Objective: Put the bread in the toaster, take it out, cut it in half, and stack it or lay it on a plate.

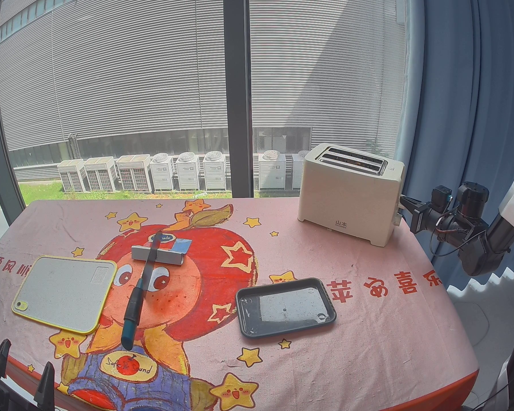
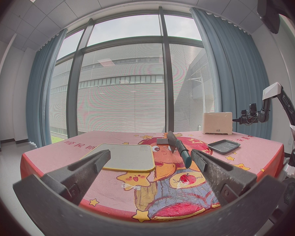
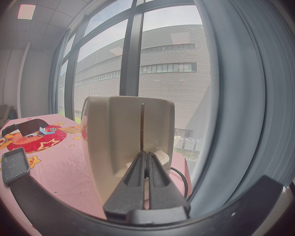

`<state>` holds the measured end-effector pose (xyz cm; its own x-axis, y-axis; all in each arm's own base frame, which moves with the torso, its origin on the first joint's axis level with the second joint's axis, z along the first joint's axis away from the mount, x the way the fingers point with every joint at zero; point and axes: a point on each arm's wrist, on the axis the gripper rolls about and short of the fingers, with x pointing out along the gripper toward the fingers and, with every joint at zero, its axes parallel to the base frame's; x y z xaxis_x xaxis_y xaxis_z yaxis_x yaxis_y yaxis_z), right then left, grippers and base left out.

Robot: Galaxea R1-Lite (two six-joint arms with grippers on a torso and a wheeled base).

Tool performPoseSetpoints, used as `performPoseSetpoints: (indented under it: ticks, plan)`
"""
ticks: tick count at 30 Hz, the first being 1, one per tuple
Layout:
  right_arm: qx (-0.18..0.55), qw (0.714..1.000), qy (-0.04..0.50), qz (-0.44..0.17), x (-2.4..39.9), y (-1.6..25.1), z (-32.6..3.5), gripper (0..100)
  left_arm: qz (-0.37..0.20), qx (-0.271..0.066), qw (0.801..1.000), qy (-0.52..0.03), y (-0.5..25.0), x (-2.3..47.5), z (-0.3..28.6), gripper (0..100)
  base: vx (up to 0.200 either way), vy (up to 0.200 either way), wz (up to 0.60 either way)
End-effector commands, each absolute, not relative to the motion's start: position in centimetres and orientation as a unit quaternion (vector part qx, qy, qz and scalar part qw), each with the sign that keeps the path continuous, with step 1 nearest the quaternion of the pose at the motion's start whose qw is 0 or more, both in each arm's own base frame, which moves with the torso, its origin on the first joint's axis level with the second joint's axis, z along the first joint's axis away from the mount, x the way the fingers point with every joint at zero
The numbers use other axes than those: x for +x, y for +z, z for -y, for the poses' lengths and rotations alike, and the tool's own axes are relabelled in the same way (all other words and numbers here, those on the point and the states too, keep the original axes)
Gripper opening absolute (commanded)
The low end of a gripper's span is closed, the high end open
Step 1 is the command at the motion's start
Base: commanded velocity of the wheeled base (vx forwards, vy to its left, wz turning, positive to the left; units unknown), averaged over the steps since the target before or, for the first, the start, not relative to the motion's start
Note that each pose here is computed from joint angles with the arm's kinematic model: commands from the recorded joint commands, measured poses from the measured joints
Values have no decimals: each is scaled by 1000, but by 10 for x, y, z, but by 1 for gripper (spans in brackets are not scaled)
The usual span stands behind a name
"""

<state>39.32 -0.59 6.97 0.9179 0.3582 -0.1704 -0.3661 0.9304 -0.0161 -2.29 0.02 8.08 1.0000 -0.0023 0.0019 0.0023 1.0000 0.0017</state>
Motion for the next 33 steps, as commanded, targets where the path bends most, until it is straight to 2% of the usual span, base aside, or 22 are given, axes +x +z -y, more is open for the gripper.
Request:
performPoseSetpoints:
  ticks: [1, 26, 33]
  plan:
    - [-23, 979, 186, -86, 394, 67, 6, 0, 0, 1, 1000, -1, 75, -23, 0, 100, 0, 0, 0]
    - [-30, 978, 187, -84, 393, 66, 4, 0, 1, 1, 1000, -1, 76, -23, 0, 100, 0, 0, 0]
    - [-33, 980, 185, -67, 394, 75, 6, 0, 0, 1, 1000, -1, 75, -23, 0, 100, 0, 0, 0]
